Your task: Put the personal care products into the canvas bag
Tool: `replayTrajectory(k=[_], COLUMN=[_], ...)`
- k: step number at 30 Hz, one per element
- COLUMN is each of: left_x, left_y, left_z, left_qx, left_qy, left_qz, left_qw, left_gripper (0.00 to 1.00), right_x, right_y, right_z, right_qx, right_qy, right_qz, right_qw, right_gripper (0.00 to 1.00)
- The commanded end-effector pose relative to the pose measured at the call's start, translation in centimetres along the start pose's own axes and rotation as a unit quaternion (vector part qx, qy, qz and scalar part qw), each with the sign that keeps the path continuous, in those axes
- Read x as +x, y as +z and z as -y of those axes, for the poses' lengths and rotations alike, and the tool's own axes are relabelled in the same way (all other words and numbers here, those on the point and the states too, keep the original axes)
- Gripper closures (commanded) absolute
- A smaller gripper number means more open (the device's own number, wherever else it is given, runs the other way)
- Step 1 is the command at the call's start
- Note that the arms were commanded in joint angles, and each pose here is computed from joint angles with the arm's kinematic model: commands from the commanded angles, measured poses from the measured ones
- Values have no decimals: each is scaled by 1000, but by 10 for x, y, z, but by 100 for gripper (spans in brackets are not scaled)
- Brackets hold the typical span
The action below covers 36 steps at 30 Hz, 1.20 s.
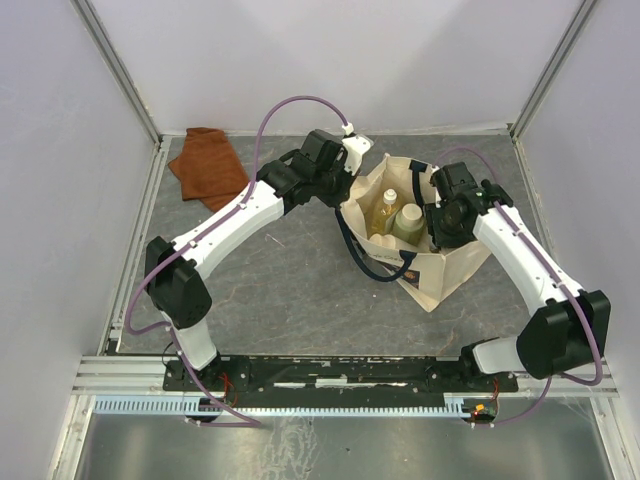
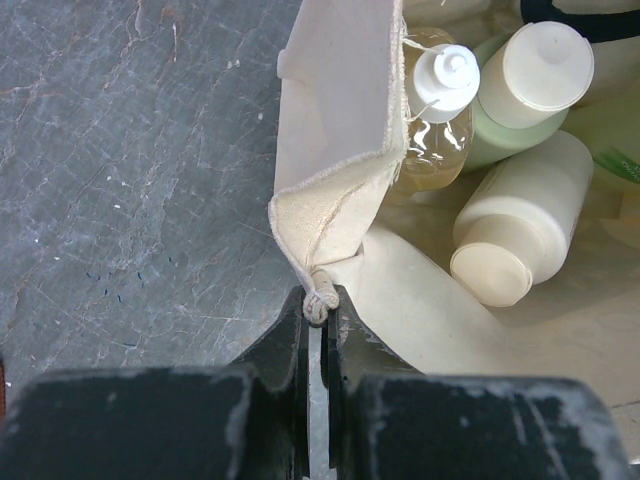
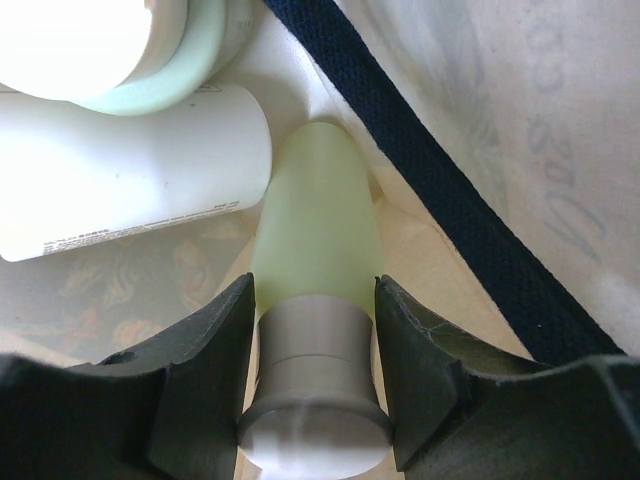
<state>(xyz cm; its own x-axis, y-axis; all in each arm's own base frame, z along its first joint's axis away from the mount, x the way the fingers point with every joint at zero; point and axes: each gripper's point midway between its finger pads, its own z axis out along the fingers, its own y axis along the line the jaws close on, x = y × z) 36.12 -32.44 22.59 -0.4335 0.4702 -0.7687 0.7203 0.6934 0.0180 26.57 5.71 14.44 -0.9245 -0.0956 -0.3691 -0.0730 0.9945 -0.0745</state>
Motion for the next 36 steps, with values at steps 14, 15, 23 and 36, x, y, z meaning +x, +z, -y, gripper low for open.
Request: replayTrajectory(k=[14,15,23,36], left_x=[-29,-30,-40,-38], left_y=[-27,-29,-47,-62], left_z=[-10,-11,-15,-25], left_qx=[-21,-24,-36,-64], left_qy=[13,13,15,21], left_qz=[38,39,47,39], left_qw=[999,999,998,997], left_gripper=[97,97,97,97], right_x=[-13,-18,-62,-155], right_y=[-73,-82,-136,-139], right_z=[5,5,7,25], right_qx=[-11,-13,-22,31], right_qy=[8,9,7,-9], right_qz=[26,37,108,215], right_qw=[1000,999,994,976], right_gripper=[26,26,24,20])
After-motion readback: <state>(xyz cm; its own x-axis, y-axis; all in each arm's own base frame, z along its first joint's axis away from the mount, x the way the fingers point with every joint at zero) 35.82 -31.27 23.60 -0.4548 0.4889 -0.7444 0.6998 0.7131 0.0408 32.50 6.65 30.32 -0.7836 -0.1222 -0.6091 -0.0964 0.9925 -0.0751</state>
